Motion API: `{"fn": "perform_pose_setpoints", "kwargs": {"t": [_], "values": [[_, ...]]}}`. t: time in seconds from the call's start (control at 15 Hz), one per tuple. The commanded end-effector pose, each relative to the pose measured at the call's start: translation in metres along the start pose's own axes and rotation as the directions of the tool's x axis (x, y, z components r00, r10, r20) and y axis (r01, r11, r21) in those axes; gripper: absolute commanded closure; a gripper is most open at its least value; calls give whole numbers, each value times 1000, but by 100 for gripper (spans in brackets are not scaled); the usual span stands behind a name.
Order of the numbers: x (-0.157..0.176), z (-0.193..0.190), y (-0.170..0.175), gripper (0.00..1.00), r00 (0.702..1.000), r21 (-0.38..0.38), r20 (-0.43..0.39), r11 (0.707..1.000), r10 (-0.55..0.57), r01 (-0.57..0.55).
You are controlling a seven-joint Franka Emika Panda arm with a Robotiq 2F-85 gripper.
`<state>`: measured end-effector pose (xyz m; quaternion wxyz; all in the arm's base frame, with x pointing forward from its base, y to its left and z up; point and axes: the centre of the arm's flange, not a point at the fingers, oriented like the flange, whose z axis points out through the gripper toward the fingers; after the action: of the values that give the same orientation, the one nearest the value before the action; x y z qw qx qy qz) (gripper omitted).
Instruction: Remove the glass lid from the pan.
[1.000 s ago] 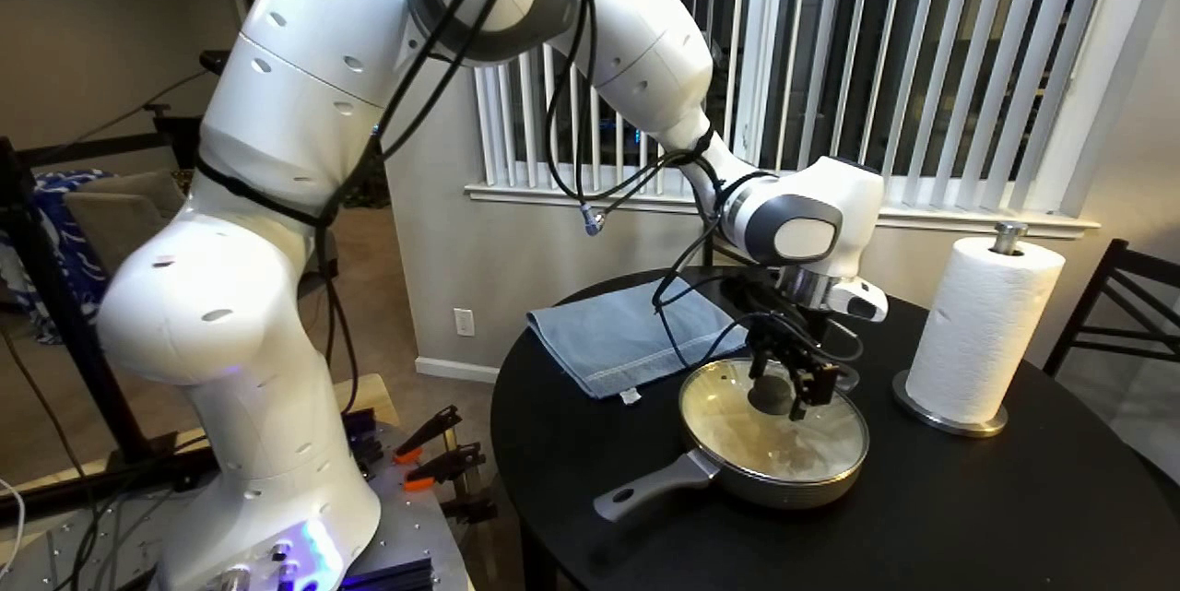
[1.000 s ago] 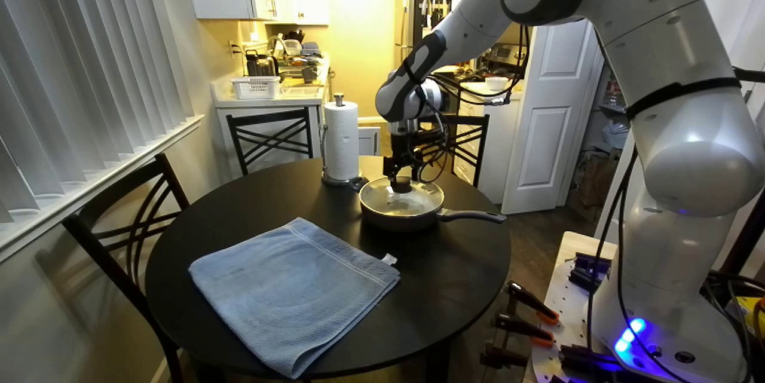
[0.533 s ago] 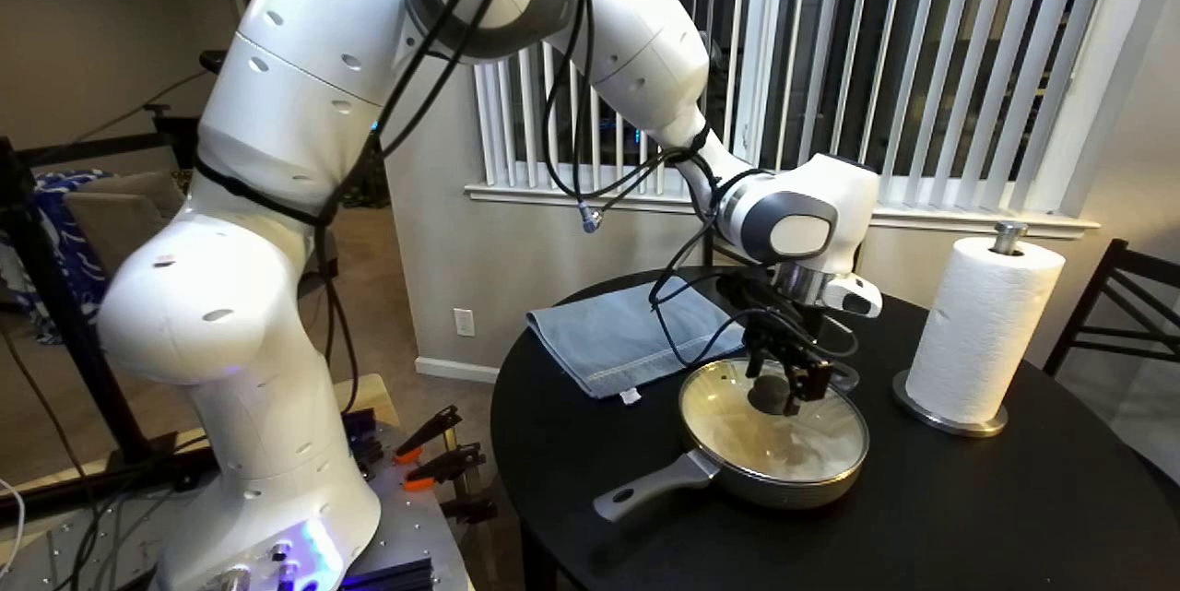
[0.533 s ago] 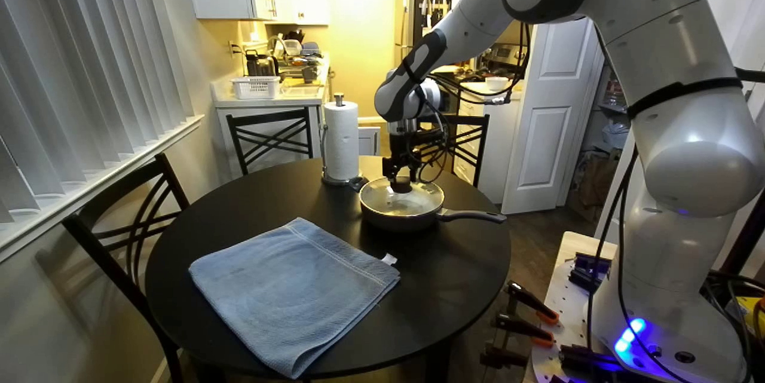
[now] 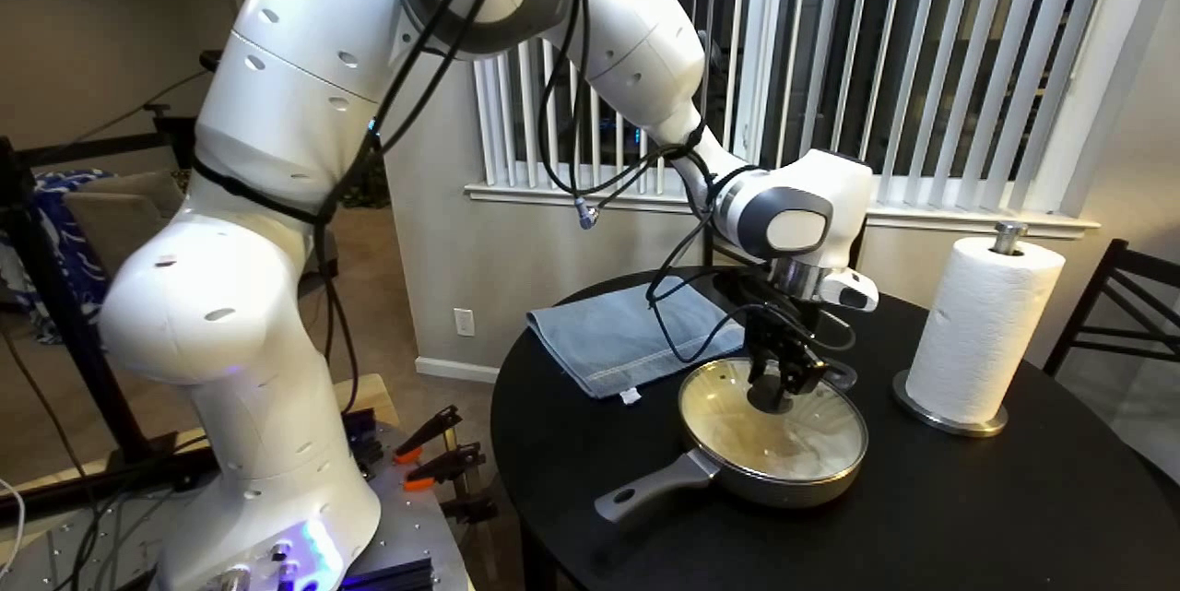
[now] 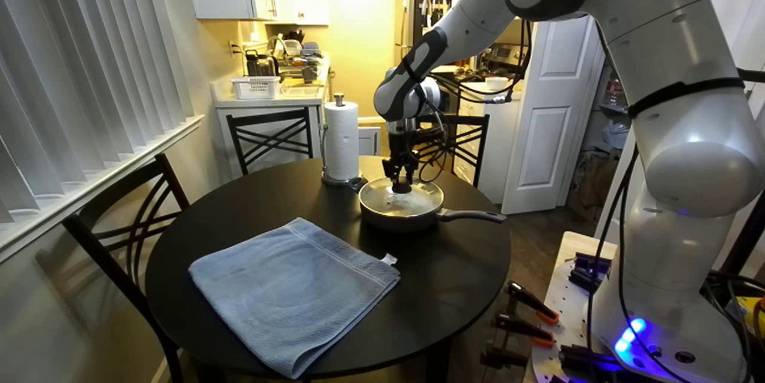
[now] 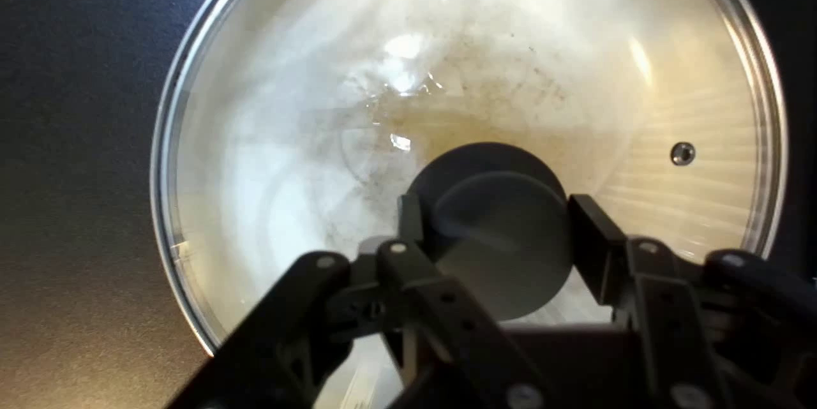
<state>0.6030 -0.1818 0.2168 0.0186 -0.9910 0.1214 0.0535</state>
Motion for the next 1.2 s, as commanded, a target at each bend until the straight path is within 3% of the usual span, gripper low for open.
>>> {"fn": "perform_pose_setpoints", "kwargs": {"t": [0.0, 0.4, 0.67, 0.87, 1.13], "values": [[-17, -12, -4, 67, 999, -24, -30, 1000, -15, 14], [-41, -74, -14, 67, 987, -65, -151, 996, -62, 53], [-37, -97, -46, 67, 975, -85, -141, 983, -174, 164], [-36, -100, -95, 67, 946, -173, -103, 942, -308, 288], [-44, -94, -172, 67, 878, -229, -24, 858, -478, 460]]}}
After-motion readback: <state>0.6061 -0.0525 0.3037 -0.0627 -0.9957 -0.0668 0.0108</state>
